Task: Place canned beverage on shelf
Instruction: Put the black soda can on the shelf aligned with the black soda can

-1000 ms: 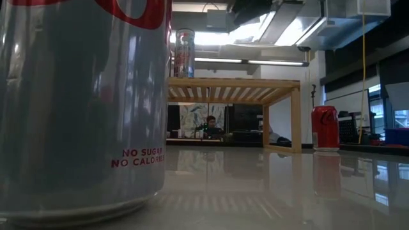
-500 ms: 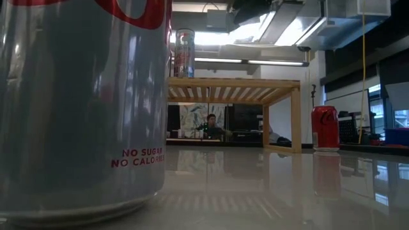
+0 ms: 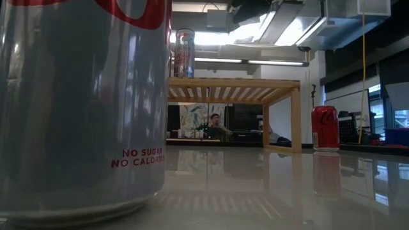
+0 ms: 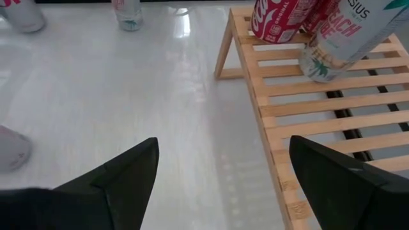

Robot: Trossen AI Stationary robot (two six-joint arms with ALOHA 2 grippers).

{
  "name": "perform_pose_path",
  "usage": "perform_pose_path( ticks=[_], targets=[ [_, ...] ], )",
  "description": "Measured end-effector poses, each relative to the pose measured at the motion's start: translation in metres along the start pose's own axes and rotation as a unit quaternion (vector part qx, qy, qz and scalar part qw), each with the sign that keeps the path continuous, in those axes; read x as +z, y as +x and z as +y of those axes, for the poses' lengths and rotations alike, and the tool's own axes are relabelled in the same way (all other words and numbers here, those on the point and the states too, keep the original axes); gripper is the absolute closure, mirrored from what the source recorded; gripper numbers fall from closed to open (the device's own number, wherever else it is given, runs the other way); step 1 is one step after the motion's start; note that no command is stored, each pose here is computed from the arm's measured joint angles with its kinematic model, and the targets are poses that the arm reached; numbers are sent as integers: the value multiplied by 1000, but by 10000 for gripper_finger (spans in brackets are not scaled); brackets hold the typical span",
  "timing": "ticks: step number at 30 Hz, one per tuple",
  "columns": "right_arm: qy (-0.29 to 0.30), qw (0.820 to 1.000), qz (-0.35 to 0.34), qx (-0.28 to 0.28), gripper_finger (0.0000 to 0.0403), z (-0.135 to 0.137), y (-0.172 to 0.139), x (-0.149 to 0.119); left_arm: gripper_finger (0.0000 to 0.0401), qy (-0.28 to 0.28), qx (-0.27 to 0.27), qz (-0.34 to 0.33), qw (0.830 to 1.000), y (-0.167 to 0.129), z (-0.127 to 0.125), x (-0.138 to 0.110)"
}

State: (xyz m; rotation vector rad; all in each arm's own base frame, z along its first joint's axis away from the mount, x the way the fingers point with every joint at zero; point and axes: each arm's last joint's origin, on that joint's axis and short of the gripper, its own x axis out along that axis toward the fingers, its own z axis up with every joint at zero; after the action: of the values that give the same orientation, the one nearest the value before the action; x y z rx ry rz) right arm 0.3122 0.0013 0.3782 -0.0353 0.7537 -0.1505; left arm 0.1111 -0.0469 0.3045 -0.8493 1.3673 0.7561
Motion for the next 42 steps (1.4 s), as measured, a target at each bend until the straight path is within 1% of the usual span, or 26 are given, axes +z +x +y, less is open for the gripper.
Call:
perform_pose_path(
  ticks=[3,5,12,19,22,25,27,28,29,31,33,35,37,39,42],
  targets=[
    [6,1000,0,0,63,0,0,0,74,-1,20,44,999,16,6,-3],
    [6,1000,0,0,63,0,0,0,74,-7,29,61,998,22,9,-5],
    [9,1000,-2,0,63,0,0,0,74,-5,26,44,999,20,11,-4],
    [11,1000,-10,1,63,0,0,2,76,15,33,53,998,28,11,-4],
    [11,1000,-10,0,63,0,0,2,94,28,31,57,997,30,10,-4],
    [28,1000,-9,0,63,0,0,2,131,53,20,59,997,31,9,-4],
    [46,999,-1,0,63,0,0,0,160,77,2,56,995,30,5,-4],
    [46,999,9,0,63,0,0,-2,173,84,-7,54,995,30,3,-4],
    [43,999,20,3,63,1,0,-4,182,90,-13,52,995,29,0,-3],
    [32,998,44,19,63,6,-1,-9,185,98,-31,47,994,23,-10,-1],
    [17,998,52,35,63,11,2,-14,185,107,-45,33,993,13,-20,1],
    [3,997,66,45,63,18,9,-24,185,123,-49,13,991,3,-32,5],
    [-7,996,76,52,63,22,20,-35,185,139,-60,-1,989,-5,-49,11],
    [-6,995,73,64,63,27,28,-46,185,159,-66,-8,985,-13,-67,18],
    [0,996,35,85,63,33,33,-53,185,196,-68,-13,978,-26,-95,27]
  ],
)
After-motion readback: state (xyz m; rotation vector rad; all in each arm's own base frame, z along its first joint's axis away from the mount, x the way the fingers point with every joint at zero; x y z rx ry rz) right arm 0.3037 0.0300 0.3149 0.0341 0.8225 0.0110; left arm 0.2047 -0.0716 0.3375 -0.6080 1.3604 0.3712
